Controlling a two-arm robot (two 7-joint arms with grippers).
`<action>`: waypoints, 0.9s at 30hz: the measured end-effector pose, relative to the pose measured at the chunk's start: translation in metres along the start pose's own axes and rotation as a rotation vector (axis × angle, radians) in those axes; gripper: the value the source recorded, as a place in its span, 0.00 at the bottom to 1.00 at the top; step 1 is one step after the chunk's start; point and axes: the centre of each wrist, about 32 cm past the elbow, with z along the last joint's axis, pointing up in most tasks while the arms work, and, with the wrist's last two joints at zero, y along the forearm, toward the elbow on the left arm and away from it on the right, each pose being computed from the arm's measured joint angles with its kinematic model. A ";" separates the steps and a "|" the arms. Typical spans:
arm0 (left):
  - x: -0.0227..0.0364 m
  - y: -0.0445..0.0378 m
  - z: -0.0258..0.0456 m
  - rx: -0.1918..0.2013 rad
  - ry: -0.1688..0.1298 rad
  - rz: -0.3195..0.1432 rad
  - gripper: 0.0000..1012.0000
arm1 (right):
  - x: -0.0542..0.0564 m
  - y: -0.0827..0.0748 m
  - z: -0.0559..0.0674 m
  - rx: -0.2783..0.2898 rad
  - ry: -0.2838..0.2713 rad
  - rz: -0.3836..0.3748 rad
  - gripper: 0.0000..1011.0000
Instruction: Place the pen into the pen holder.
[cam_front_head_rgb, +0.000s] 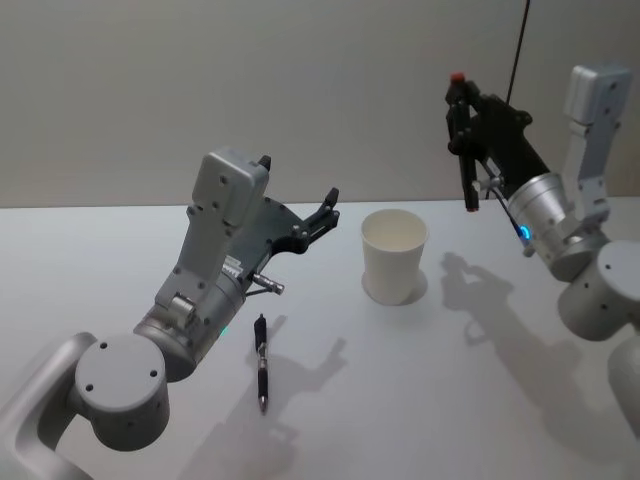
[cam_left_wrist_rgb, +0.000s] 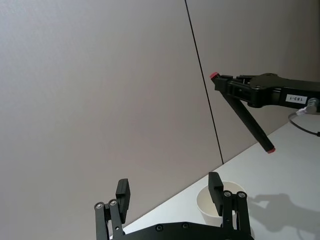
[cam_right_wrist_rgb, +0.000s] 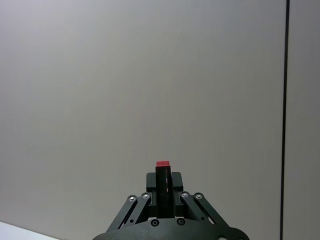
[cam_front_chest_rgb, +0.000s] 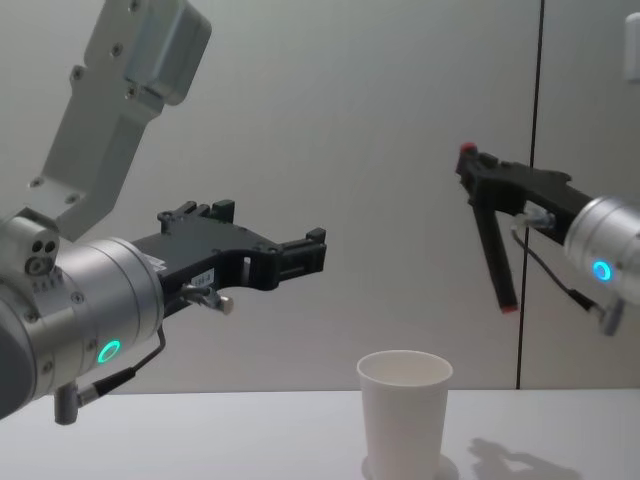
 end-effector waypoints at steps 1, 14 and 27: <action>0.0000 0.0000 0.0000 0.000 0.000 0.000 0.99 | 0.000 0.000 -0.002 0.004 -0.002 0.001 0.16; 0.0000 0.0000 0.0000 0.000 0.000 0.000 0.99 | -0.013 0.019 -0.023 0.070 -0.021 0.038 0.16; 0.0000 0.0000 0.0000 0.000 0.000 0.000 0.99 | -0.021 0.031 -0.044 0.085 -0.023 0.064 0.16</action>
